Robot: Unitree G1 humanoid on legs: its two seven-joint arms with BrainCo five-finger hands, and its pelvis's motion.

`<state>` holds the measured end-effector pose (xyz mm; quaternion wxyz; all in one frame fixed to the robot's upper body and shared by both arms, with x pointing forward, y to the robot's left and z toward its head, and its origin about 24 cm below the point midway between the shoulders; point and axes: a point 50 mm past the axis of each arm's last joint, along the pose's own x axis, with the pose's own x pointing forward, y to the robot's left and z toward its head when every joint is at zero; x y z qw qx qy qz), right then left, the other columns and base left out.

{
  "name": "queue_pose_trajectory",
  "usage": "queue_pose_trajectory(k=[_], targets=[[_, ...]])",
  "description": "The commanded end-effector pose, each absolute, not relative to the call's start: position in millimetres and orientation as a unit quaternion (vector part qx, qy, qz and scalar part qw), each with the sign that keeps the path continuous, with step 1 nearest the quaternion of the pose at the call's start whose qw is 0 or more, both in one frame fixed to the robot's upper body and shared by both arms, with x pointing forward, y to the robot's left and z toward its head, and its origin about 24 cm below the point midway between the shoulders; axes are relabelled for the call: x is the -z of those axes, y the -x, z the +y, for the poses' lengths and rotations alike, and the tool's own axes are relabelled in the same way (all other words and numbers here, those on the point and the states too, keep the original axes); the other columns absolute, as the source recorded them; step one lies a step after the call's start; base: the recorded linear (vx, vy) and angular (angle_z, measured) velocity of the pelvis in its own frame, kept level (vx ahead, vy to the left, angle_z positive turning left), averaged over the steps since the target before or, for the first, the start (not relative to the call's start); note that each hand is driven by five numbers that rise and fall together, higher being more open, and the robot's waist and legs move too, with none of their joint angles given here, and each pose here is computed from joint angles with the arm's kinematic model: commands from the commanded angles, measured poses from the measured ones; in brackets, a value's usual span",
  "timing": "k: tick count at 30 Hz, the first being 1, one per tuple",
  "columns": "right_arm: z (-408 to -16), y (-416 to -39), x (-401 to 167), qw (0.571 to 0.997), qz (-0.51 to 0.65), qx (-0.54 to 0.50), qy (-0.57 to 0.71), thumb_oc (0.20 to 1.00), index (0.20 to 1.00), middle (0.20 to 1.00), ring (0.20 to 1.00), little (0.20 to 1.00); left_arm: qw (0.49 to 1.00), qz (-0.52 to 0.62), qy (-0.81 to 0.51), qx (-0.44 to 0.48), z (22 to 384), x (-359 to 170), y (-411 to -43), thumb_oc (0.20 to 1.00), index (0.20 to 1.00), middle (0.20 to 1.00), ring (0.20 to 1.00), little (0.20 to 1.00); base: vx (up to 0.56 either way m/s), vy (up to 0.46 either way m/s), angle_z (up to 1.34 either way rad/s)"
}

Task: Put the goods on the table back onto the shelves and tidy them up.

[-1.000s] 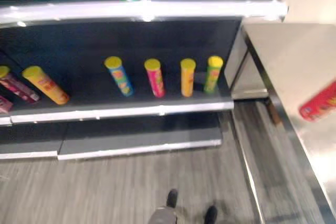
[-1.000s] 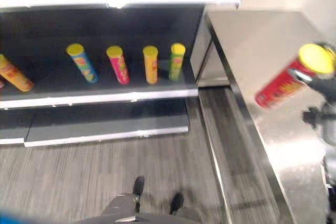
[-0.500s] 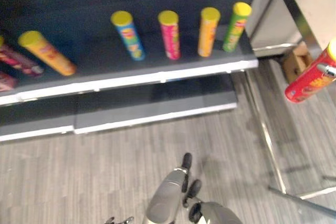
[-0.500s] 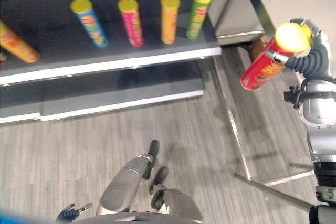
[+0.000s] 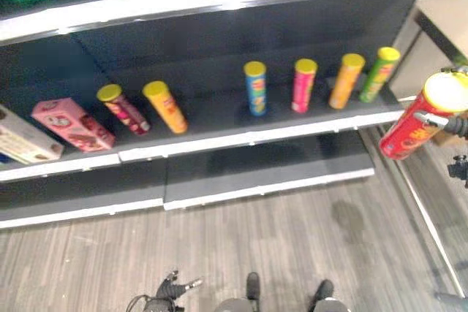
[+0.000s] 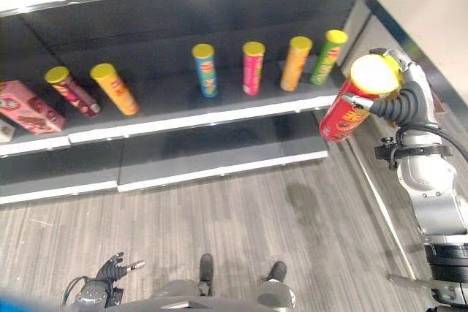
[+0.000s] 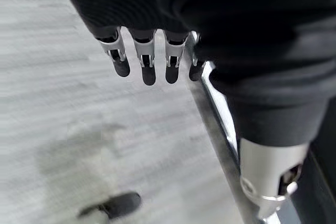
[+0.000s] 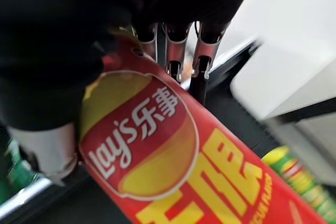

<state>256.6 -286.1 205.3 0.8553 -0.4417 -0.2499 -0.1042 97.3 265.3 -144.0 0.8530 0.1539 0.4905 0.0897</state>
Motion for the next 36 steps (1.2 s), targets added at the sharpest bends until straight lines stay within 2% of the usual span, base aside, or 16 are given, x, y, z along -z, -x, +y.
queue_pose_trajectory(k=[1,9,14,17,21,25,31,36], targets=[[-266.0,-257.4,-240.4,0.825,-0.34,0.092,0.441,0.2,0.2,0.2,0.2,0.2,0.838,0.489,-0.211,-0.116,300.5,131.6,-97.8,1.0,1.0,1.0,1.0,1.0,0.02,0.389,0.59],[-246.1,-255.4,-230.5,0.839,-0.348,0.038,0.417,0.2,0.2,0.2,0.2,0.2,0.831,0.494,-0.218,-0.133,309.8,128.8,-105.2,1.0,1.0,1.0,1.0,1.0,0.02,0.021,0.26],[-244.7,-249.9,-210.2,0.86,-0.318,0.014,0.399,0.2,0.2,0.2,0.2,0.2,0.821,0.508,-0.227,-0.13,309.5,132.2,-93.7,1.0,1.0,1.0,1.0,1.0,0.24,-0.262,0.54],[-232.3,-253.4,-203.8,0.858,-0.314,-0.019,0.406,0.2,0.2,0.2,0.2,0.2,0.823,0.508,-0.222,-0.123,303.6,134.8,-92.5,1.0,1.0,1.0,1.0,1.0,0.21,-0.282,0.64],[-211.6,-260.8,-201.0,0.848,-0.317,-0.07,0.419,0.2,0.2,0.2,0.2,0.2,0.854,0.465,-0.215,-0.091,280.4,132.0,-129.9,1.0,1.0,1.0,1.0,1.0,0.14,-0.227,0.28],[-201.6,-264.0,-200.7,0.842,-0.323,-0.091,0.423,0.2,0.2,0.2,0.2,0.2,0.854,0.469,-0.208,-0.089,275.7,134.7,-126.4,1.0,1.0,1.0,1.0,1.0,0.14,-0.26,0.57],[-212.2,-268.8,-199.1,0.841,-0.308,-0.063,0.44,0.2,0.2,0.2,0.2,0.2,0.854,0.471,-0.207,-0.072,269.5,137.2,-122.9,1.0,1.0,1.0,1.0,1.0,0.01,-0.061,0.67],[-197.1,-280.5,-197.2,0.826,-0.312,-0.077,0.463,0.2,0.2,0.2,0.2,0.2,0.853,0.472,-0.209,-0.073,270.1,137.0,-123.0,1.0,1.0,1.0,1.0,1.0,0.03,-0.001,0.13]])
